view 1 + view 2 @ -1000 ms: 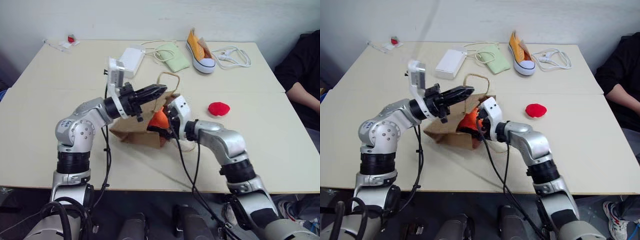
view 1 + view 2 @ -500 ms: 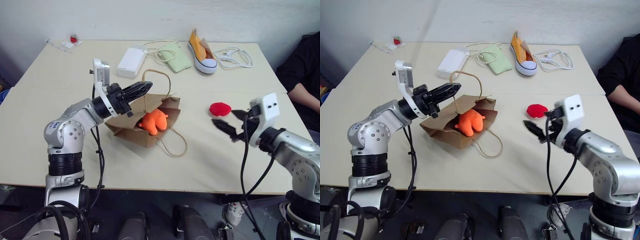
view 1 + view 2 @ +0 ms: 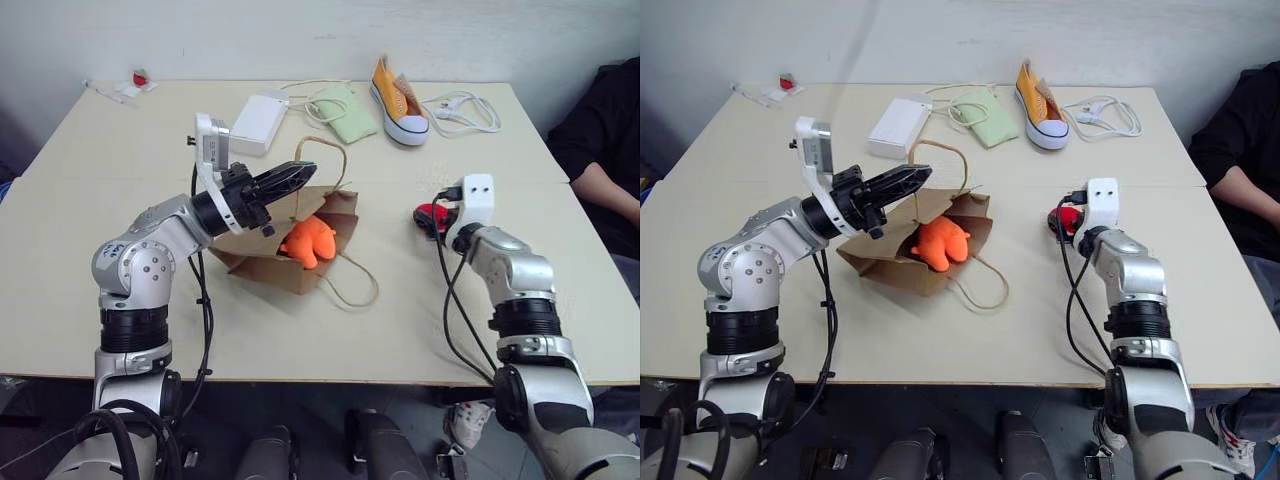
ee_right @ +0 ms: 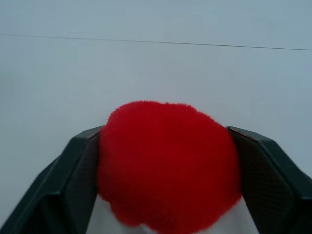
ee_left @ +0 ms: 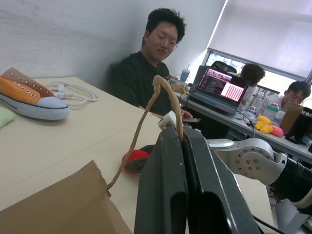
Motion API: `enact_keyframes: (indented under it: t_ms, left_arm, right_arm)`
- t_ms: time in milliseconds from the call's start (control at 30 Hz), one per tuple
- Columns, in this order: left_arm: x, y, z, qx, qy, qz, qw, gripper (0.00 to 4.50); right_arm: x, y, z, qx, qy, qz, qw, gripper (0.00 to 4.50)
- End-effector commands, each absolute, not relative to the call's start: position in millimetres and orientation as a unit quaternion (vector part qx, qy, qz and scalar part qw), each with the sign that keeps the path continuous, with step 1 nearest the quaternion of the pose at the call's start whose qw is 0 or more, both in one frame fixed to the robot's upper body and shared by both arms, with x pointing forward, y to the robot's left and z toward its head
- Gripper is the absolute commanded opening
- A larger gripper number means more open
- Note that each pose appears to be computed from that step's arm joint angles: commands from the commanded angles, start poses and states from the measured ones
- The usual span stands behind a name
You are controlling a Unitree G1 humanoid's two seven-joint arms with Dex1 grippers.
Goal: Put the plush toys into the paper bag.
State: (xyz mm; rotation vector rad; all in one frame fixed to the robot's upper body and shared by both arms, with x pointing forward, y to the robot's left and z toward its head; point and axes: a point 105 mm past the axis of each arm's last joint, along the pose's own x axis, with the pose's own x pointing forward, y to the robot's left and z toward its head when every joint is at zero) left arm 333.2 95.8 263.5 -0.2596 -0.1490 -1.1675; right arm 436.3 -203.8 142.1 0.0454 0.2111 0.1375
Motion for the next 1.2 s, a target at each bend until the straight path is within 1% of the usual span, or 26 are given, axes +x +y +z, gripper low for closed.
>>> enact_keyframes:
  t_ms: [33,100,167,233,300,333,400,533,633,667,733,833,967,1067,1167,1200]
  left_arm:
    - [324,96,277,-0.109,-0.095,-0.556,0.818,0.0]
    - [324,96,275,-0.106,-0.091,-0.556,0.82,0.0]
    - [322,96,272,-0.1,-0.086,-0.558,0.819,0.0]
    - [319,95,270,-0.099,-0.082,-0.562,0.817,0.0]
    - [317,93,270,-0.097,-0.08,-0.569,0.813,0.0]
    - [316,91,270,-0.096,-0.078,-0.574,0.81,0.0]
    - [314,87,269,-0.091,-0.074,-0.584,0.803,0.0]
    - [313,84,267,-0.086,-0.07,-0.591,0.799,0.0]
    - [308,82,266,-0.086,-0.067,-0.605,0.789,0.0]
    - [305,82,266,-0.084,-0.067,-0.609,0.786,0.0]
    - [305,83,265,-0.082,-0.067,-0.61,0.786,0.0]
    - [307,84,264,-0.081,-0.069,-0.604,0.79,0.0]
    - [311,84,264,-0.084,-0.075,-0.596,0.795,0.0]
    - [314,83,262,-0.086,-0.079,-0.591,0.798,0.0]
    - [316,83,263,-0.087,-0.083,-0.588,0.8,0.0]
    - [317,84,264,-0.088,-0.085,-0.586,0.801,0.0]
  right_arm:
    - [434,-197,157,0.024,0.069,0.086,0.994,2.53]
    - [424,-186,166,-0.01,0.044,0.137,0.989,1.86]
    - [405,-171,172,-0.015,0.031,0.196,0.98,1.22]
    - [376,-145,183,0.0,0.028,0.285,0.958,0.62]
    - [352,-116,190,0.018,0.034,0.358,0.933,0.2]
    - [343,-100,192,0.028,0.039,0.389,0.92,0.12]
    - [332,-72,195,0.036,0.044,0.43,0.901,0.11]
    - [331,-57,196,0.04,0.051,0.443,0.894,0.11]
    - [362,-25,189,0.017,0.06,0.429,0.901,0.11]
    - [371,-18,192,0.026,0.059,0.425,0.903,0.11]
    - [378,-9,200,0.06,0.057,0.43,0.899,0.11]
    - [374,8,199,0.075,0.073,0.458,0.883,0.11]
    - [362,31,181,0.06,0.103,0.499,0.858,0.11]
    - [354,40,168,0.045,0.118,0.519,0.845,0.11]
    - [353,41,159,0.035,0.128,0.52,0.843,0.11]
    - [354,40,156,0.036,0.133,0.518,0.844,0.46]
